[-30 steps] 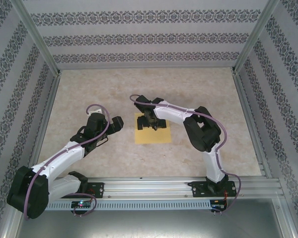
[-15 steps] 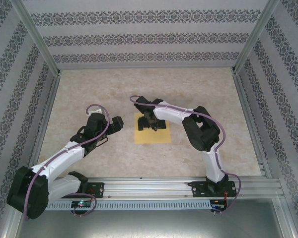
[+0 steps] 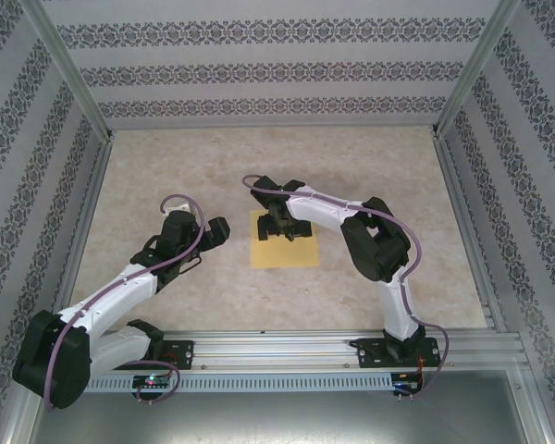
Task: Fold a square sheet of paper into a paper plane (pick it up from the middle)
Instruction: Fold the square sheet of paper in half at the center of the table.
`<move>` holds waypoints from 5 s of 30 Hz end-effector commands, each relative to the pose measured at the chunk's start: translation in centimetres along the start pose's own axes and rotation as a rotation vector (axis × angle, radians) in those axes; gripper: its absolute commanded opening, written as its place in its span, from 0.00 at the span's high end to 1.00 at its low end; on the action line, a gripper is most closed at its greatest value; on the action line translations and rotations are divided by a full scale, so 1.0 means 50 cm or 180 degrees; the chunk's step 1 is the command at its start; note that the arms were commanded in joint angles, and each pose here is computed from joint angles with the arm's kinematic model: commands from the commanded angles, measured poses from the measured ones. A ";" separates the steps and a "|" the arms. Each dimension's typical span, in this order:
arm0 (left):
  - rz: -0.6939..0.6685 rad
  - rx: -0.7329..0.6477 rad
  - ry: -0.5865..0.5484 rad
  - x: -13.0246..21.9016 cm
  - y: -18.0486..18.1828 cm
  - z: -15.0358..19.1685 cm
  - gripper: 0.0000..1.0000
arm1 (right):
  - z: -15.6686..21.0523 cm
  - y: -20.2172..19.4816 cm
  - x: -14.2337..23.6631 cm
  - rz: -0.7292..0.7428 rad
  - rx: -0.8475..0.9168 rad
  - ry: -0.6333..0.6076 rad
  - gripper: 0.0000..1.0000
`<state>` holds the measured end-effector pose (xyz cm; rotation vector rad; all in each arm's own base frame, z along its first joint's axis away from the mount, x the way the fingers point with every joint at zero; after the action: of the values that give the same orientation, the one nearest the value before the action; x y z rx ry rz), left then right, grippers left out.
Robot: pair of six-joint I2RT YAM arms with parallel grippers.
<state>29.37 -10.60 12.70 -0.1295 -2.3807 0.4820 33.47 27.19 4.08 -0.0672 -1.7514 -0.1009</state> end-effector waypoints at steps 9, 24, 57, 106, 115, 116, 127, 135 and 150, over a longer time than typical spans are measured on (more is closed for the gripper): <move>-0.0042 -0.0031 -0.0012 0.007 0.006 0.001 0.00 | 0.062 -0.034 -0.094 0.0276 -0.0044 0.0369 0.04; -0.0082 -0.0062 0.0032 0.010 0.007 0.000 0.00 | 0.019 -0.026 -0.029 0.0614 0.0098 -0.0077 0.06; 0.1109 0.1141 0.1562 0.057 -0.041 -0.052 0.00 | 0.001 0.065 0.125 -0.1259 -0.0528 -0.0029 0.02; -0.0962 0.2258 0.1529 0.083 0.091 -0.033 0.00 | -0.018 0.002 0.114 -0.0260 -0.0033 -0.0138 0.02; -0.0799 0.2137 0.1620 0.070 0.082 -0.027 0.00 | -0.006 0.015 0.065 -0.0014 -0.0012 -0.0078 0.02; -0.0787 0.2134 0.1611 0.070 0.082 -0.027 0.00 | -0.005 0.015 0.058 0.0003 -0.0019 -0.0059 0.02; -0.0689 0.2090 0.1539 0.067 0.078 -0.032 0.00 | 0.026 0.003 -0.021 0.0162 -0.0029 0.0182 0.02; -0.0653 0.2048 0.1540 0.064 0.078 -0.028 0.00 | 0.065 -0.022 -0.069 0.0255 -0.0093 0.0360 0.02; -0.0245 0.1688 0.1564 0.033 0.059 -0.020 0.00 | 0.075 -0.021 -0.090 0.0149 -0.0051 0.0411 0.02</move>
<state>28.42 -6.35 13.83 0.1683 -1.6969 0.9501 32.41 28.02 3.01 -0.0667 -1.7218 -0.1334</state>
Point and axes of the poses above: each hand's point on the last joint's axis, 136 mm out from that joint toward the fingers, its own x axis back along the fingers, its own y axis along the line the jaws close on, z = x × y, the point moved 2 cm from there along x, back along the fingers, and after that the axes turned 8 degrees about -x, right-handed, at the moved point
